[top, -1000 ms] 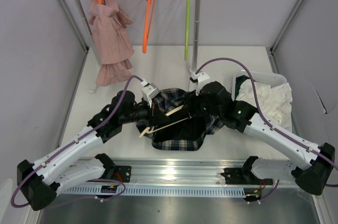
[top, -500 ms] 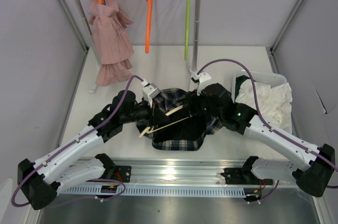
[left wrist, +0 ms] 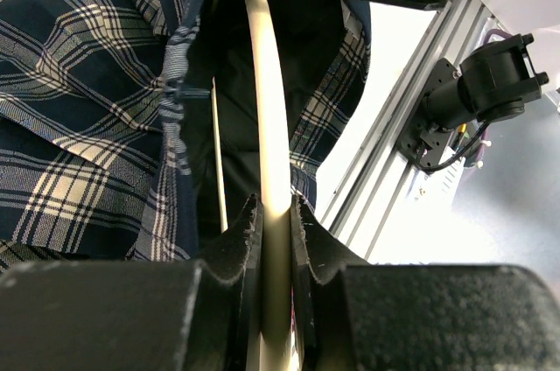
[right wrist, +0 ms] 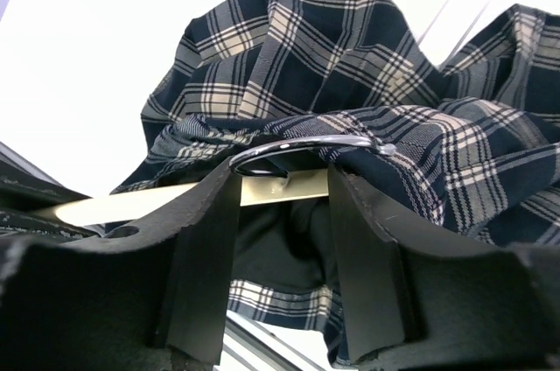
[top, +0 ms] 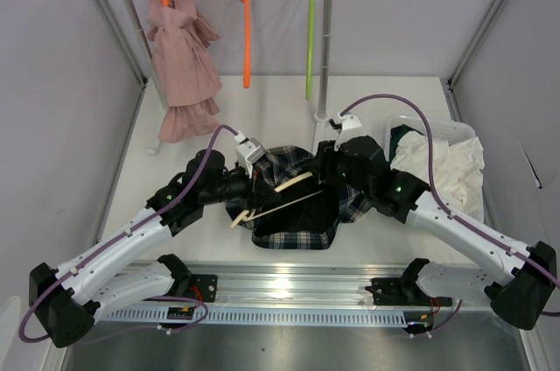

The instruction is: Place the skirt on the hanger

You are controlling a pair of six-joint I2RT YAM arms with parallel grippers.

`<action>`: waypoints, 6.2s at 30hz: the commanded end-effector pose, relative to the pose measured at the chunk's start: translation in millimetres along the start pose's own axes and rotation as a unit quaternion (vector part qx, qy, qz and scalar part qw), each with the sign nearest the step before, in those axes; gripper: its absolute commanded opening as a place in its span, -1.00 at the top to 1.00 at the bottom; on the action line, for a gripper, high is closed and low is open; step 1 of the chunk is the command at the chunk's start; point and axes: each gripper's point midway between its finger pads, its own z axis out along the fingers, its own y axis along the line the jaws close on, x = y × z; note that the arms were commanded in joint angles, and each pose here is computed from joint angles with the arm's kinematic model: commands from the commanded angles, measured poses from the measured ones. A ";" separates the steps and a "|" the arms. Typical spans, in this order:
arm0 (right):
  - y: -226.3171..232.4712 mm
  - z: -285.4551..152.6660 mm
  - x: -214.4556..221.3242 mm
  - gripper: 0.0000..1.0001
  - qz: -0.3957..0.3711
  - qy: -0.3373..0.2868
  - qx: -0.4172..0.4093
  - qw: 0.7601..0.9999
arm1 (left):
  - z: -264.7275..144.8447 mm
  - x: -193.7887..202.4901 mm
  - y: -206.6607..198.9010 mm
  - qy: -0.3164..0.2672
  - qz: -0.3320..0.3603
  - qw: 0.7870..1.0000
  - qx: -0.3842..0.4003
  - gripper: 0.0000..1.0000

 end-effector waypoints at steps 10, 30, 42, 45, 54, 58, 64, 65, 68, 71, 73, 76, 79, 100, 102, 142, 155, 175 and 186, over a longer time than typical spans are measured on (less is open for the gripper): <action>9.6 14.5 5.1 0.21 0.035 -0.017 0.002 0.999 | -2.3 -36.1 -20.9 -0.058 0.029 0.997 0.032 1.00; -11.4 5.5 -0.2 1.00 0.032 -0.047 0.039 0.998 | -21.4 -48.4 -1.9 -0.086 0.021 0.995 -0.051 -0.29; -22.1 4.8 -6.3 1.00 0.045 -0.054 0.040 0.997 | -94.4 -23.5 50.0 -0.165 -0.135 0.946 -0.244 -0.29; -18.3 0.2 -13.2 1.00 0.049 -0.068 0.019 0.996 | -71.7 10.4 58.9 -0.103 -0.159 0.950 -0.248 -0.09; -23.3 -12.3 -18.0 1.00 0.063 -0.082 0.003 0.995 | -41.8 58.8 53.5 -0.057 -0.217 0.955 -0.194 -0.12; -28.8 -12.6 -17.1 1.00 0.073 -0.079 0.010 0.994 | -31.3 74.4 41.0 -0.043 -0.231 0.962 -0.143 -0.13; -31.4 -14.1 -20.2 1.00 0.085 -0.079 0.010 0.993 | -31.6 79.9 20.9 -0.054 -0.228 0.969 -0.076 -0.23; -33.2 -13.2 -20.5 1.00 0.087 -0.079 0.011 0.993 | -30.8 84.5 17.9 -0.048 -0.227 0.970 -0.067 -0.23; -34.4 -12.0 -22.2 1.00 0.093 -0.079 0.011 0.992 | -29.5 90.9 13.4 -0.037 -0.218 0.973 -0.061 -0.24; -34.4 -11.0 -22.7 1.00 0.095 -0.079 0.010 0.992 | -29.5 88.1 7.1 -0.049 -0.207 0.976 -0.048 -0.25; -33.6 -10.6 -22.9 1.00 0.096 -0.079 0.008 0.992 | -29.7 87.3 7.0 -0.052 -0.203 0.977 -0.048 -0.26; -34.1 -10.1 -23.8 1.00 0.097 -0.079 0.009 0.992 | -26.0 92.3 9.8 -0.041 -0.199 0.977 -0.060 -0.26; -34.0 -8.8 -23.7 1.00 0.098 -0.077 0.009 0.992 | -20.0 100.5 15.0 -0.026 -0.195 0.977 -0.083 -0.26; -40.4 -10.4 -33.0 1.00 0.100 -0.091 0.013 0.991 | -4.3 81.7 41.8 -0.053 -0.184 0.963 -0.187 0.84; -43.0 -9.8 -36.1 1.00 0.091 -0.096 0.017 0.991 | -11.5 78.7 44.2 -0.046 -0.175 0.962 -0.205 1.00; -41.7 -17.2 -78.8 1.00 -0.082 -0.213 0.257 0.939 | -98.5 -38.2 26.2 -0.028 -0.076 0.966 -0.247 1.00; -12.6 -10.1 -79.5 1.00 -0.115 -0.232 0.276 0.926 | -79.1 -58.8 14.0 -0.006 -0.066 0.974 -0.217 1.00; -1.8 3.7 -16.4 1.00 -0.066 -0.201 0.227 0.951 | -37.4 -44.5 34.1 0.031 -0.085 0.968 -0.233 1.00; 27.8 0.4 -19.7 1.00 -0.063 -0.218 0.200 0.953 | -22.7 -28.5 37.7 0.046 -0.096 0.969 -0.222 1.00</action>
